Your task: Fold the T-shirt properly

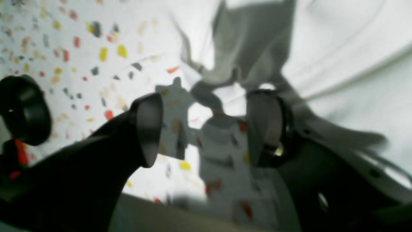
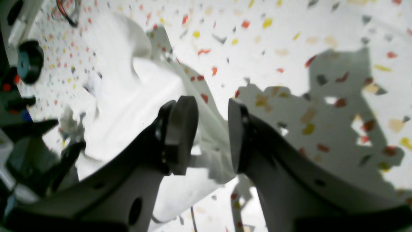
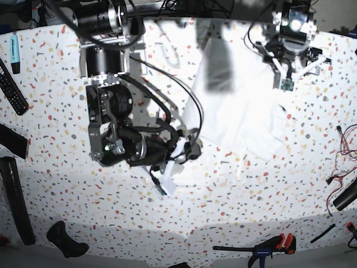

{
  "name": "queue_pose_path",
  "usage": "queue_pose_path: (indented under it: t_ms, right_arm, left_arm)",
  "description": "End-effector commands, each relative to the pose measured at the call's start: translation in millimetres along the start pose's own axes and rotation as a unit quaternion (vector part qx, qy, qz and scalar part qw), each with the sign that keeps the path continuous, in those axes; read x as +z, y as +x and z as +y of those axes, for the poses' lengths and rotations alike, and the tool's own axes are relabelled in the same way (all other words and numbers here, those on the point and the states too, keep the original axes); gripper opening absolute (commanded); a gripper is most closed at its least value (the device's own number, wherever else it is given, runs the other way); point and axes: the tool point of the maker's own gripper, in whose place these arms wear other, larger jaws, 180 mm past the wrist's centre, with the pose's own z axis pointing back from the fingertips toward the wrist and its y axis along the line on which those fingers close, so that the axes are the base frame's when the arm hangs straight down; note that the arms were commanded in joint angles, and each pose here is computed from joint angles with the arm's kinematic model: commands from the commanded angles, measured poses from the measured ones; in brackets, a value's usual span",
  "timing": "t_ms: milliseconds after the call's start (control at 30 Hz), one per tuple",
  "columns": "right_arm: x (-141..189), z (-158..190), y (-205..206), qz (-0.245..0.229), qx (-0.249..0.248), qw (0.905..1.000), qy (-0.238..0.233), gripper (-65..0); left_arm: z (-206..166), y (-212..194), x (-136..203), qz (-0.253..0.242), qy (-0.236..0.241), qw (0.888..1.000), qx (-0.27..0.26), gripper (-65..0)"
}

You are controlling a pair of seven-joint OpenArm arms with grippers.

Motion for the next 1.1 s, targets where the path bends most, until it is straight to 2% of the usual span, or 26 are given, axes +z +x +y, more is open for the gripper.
queue_pose_path:
  t_ms: [0,167,300,367,633,800,967,1067]
  right_arm:
    - [3,4,17,-0.026,0.011,0.9996,0.007,-44.4]
    - [5,-2,16,-0.028,0.012,0.9995,-0.004,-44.4]
    - [5,-8,14,-0.024,0.018,0.9994,-0.019,-44.4]
    - [5,-8,13,-0.023,0.018,0.9994,-0.019,-44.4]
    - [8,-10,11,-0.018,0.017,0.9995,-0.018,-44.4]
    - [20,-29,9,-0.017,0.019,0.9989,-0.039,-44.4]
    - [50,-56,18,-0.059,-0.013,0.9960,-0.066,-44.4]
    - [71,-75,18,-0.082,-0.047,0.9923,-0.080,-44.4]
  left_arm:
    - [9,9,-6,-0.012,0.016,1.000,0.000,-25.9]
    - [20,55,-17,-0.065,0.025,0.998,0.003,-25.9]
    - [3,97,-13,-0.141,-0.037,0.989,0.012,-25.9]
    - [-7,108,-13,-0.157,-0.071,0.985,0.021,-25.9]
    - [-14,103,-53,-0.122,-0.086,0.989,0.014,-25.9]
    - [-15,113,-70,-0.126,-0.095,0.987,0.007,-25.9]
    - [-22,134,-66,-0.142,-0.134,0.980,0.034,-25.9]
    - [-36,141,-61,-0.151,-0.157,0.976,0.027,-25.9]
